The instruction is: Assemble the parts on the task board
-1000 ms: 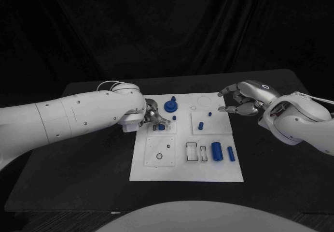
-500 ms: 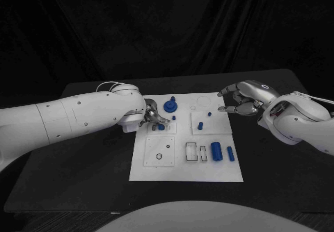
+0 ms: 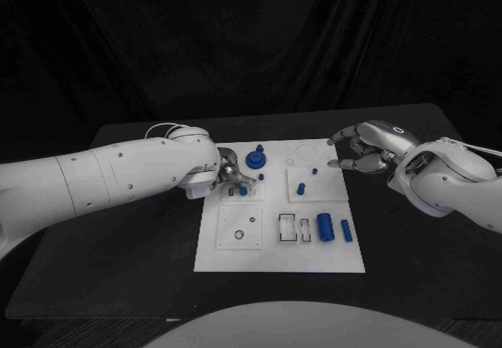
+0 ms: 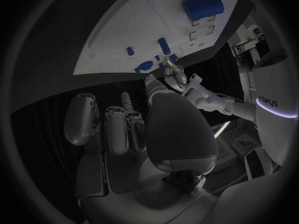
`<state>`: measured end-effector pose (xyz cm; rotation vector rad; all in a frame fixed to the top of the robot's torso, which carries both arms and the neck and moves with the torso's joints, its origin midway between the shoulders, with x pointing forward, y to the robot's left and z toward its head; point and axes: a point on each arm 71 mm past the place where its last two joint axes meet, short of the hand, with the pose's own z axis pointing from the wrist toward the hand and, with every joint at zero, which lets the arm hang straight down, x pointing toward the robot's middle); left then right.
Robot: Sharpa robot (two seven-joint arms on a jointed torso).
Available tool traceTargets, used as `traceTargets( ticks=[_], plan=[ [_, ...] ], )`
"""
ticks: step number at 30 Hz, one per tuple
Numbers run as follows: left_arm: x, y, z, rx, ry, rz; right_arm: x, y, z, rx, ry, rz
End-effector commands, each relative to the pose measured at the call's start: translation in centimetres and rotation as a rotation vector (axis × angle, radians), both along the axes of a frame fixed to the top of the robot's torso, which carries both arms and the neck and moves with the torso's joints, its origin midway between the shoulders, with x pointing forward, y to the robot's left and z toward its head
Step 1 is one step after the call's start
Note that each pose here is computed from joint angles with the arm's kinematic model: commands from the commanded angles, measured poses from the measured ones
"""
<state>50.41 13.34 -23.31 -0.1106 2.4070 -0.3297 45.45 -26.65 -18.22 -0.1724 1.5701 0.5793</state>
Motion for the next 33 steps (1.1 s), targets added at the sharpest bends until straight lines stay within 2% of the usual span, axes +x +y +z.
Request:
traceTargets(
  ticks=[1,15,25,27,31,33],
  plan=[
    [-0.05,-0.4,-0.01,-0.023,-0.008,-0.01,0.0,-0.1,-0.2,-0.004,0.007,-0.014],
    [-0.05,-0.4,0.0,-0.022,-0.009,-0.006,0.0,-0.2,-0.2,-0.005,0.008,-0.016],
    [-0.66,0.3,0.32,-0.048,-0.039,0.013,0.0,-0.3,-0.2,-0.006,0.009,-0.016],
    [-0.94,0.5,0.64,-0.051,-0.08,-0.001,0.0,-0.4,-0.2,-0.006,0.008,-0.016],
    [-1.37,0.7,1.63,-0.059,-0.198,-0.028,-0.1,-0.5,-0.2,-0.005,0.008,-0.016],
    [-1.61,0.9,2.34,-0.072,-0.278,-0.037,-0.1,-0.5,-0.2,-0.005,0.007,-0.016]
  ],
)
